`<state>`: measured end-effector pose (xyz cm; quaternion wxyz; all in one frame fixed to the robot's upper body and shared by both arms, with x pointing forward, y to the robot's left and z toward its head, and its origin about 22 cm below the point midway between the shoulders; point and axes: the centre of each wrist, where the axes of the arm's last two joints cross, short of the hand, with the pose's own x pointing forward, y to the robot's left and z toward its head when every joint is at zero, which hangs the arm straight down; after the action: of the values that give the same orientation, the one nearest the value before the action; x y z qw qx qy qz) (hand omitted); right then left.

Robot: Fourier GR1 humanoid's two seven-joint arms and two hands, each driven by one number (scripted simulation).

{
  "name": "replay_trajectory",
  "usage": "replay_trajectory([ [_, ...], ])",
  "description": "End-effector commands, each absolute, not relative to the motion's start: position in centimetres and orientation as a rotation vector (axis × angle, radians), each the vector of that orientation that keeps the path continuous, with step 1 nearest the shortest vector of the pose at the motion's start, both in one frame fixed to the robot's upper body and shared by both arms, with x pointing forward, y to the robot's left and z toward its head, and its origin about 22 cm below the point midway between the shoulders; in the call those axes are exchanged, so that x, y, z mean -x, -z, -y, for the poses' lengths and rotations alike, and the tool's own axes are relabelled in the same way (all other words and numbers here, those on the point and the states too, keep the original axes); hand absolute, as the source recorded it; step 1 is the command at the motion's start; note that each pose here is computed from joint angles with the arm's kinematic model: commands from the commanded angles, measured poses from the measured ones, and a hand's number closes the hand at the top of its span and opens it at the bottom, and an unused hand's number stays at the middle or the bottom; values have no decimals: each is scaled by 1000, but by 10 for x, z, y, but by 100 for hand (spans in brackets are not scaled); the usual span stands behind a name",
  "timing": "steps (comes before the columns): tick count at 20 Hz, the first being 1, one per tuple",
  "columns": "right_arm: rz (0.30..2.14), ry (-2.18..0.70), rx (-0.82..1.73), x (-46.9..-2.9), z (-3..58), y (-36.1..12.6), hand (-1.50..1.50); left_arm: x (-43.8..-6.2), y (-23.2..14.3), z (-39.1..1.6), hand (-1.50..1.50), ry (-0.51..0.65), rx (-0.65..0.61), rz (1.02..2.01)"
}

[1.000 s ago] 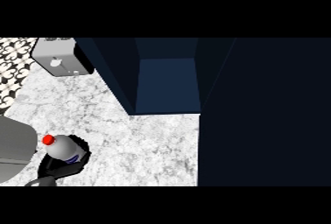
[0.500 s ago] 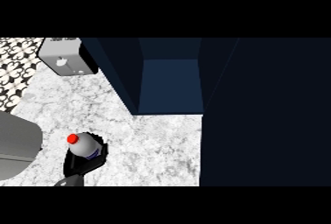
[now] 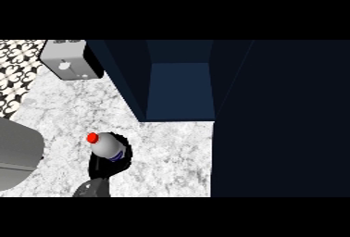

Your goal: Pick up the bottled water, place it into the cabinet and close the cabinet

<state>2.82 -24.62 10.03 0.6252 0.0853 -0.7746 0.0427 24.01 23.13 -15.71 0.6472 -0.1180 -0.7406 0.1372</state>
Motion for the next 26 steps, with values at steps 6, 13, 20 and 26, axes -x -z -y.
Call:
replay_trajectory([
  [6,1824,-85,-223,-33,239,-121,-150,-269,106,-167,150,-282,363,1664],
  [13,1824,-66,-221,-30,244,-121,-150,-303,44,-121,150,-153,217,1765],
  [20,1839,-85,-182,-33,249,-119,-150,-336,-9,-79,150,-101,162,1771],
  [26,1811,-84,-207,-35,263,-106,-150,-368,-33,-64,150,-45,35,1723],
])
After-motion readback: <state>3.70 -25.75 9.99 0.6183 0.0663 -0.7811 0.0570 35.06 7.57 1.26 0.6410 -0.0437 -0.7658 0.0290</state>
